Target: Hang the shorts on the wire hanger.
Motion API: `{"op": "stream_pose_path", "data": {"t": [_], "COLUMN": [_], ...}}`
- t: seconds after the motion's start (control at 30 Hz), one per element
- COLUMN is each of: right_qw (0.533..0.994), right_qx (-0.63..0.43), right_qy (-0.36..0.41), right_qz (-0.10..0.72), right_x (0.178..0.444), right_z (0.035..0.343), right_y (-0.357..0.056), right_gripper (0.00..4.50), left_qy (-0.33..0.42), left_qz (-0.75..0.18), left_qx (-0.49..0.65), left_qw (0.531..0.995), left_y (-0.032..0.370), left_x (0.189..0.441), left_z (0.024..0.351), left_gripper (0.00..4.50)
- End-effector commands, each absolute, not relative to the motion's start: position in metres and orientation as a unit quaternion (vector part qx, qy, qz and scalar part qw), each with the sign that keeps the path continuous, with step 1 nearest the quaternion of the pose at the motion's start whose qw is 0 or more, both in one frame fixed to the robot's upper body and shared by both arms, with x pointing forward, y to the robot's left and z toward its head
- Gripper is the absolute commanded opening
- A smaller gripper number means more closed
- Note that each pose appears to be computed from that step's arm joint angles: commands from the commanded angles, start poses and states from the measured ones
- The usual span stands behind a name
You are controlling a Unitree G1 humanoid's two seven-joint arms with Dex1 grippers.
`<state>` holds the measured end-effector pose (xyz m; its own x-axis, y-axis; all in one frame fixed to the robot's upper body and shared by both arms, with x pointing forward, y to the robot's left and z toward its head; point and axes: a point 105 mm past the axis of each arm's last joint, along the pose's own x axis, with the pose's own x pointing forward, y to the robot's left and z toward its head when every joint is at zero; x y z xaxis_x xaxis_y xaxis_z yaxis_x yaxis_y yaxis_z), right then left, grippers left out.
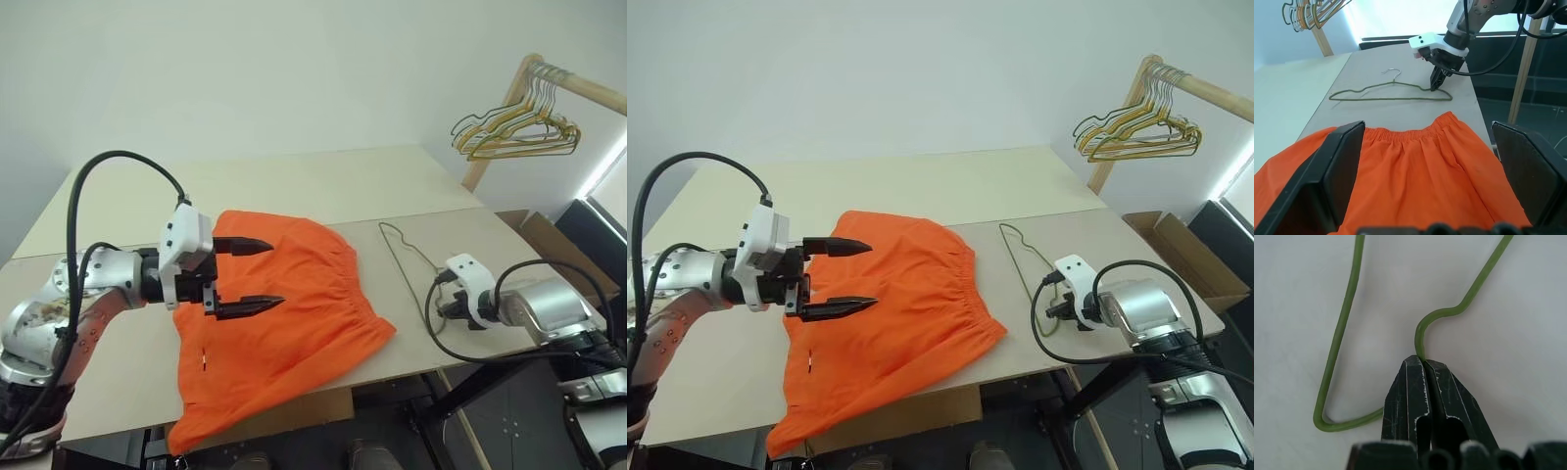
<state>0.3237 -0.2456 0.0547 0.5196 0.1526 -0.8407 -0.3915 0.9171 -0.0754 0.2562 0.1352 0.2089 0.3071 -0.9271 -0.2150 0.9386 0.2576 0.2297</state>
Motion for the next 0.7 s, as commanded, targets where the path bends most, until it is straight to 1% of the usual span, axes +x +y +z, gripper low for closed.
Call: {"op": "stream_pose_path", "data": {"t": [0.03,0.1,0.17,0.23,0.33,0.37,0.47,0.53,0.6,0.7], "right_qw": [0.87,0.879,0.884,0.882,0.877,0.868,0.816,0.75,0.684,0.635], "right_qx": [-0.139,-0.169,-0.247,-0.334,-0.411,-0.449,-0.561,-0.642,-0.703,-0.731], "right_qy": [0.451,0.426,0.377,0.307,0.205,0.162,0.019,-0.064,-0.124,-0.189], "right_qz": [0.142,0.131,0.121,0.125,0.138,0.139,0.138,0.144,0.149,0.165], "right_x": [0.325,0.329,0.335,0.34,0.346,0.348,0.355,0.356,0.358,0.359], "right_z": [0.063,0.071,0.084,0.103,0.134,0.146,0.179,0.193,0.201,0.207], "right_y": [-0.252,-0.256,-0.261,-0.26,-0.25,-0.246,-0.233,-0.225,-0.219,-0.208], "right_gripper": [0.05,0.05,0.05,0.05,0.05,0.05,0.05,0.05,0.05,0.05], "left_qy": [-0.006,-0.01,-0.013,-0.017,-0.027,-0.03,-0.041,-0.045,-0.045,-0.035], "left_qz": [-0.588,-0.585,-0.583,-0.578,-0.562,-0.556,-0.553,-0.556,-0.553,-0.566], "left_qx": [0.171,0.172,0.173,0.176,0.175,0.175,0.161,0.161,0.161,0.145], "left_qw": [0.791,0.792,0.794,0.797,0.808,0.812,0.817,0.814,0.816,0.811], "left_y": [0.134,0.134,0.134,0.135,0.137,0.137,0.134,0.132,0.133,0.136], "left_x": [0.26,0.262,0.264,0.267,0.275,0.279,0.287,0.291,0.299,0.306], "left_z": [0.218,0.219,0.22,0.221,0.227,0.229,0.238,0.243,0.249,0.257], "left_gripper": [4.5,4.5,4.5,4.5,4.5,4.5,4.5,4.5,4.5,4.5]}}
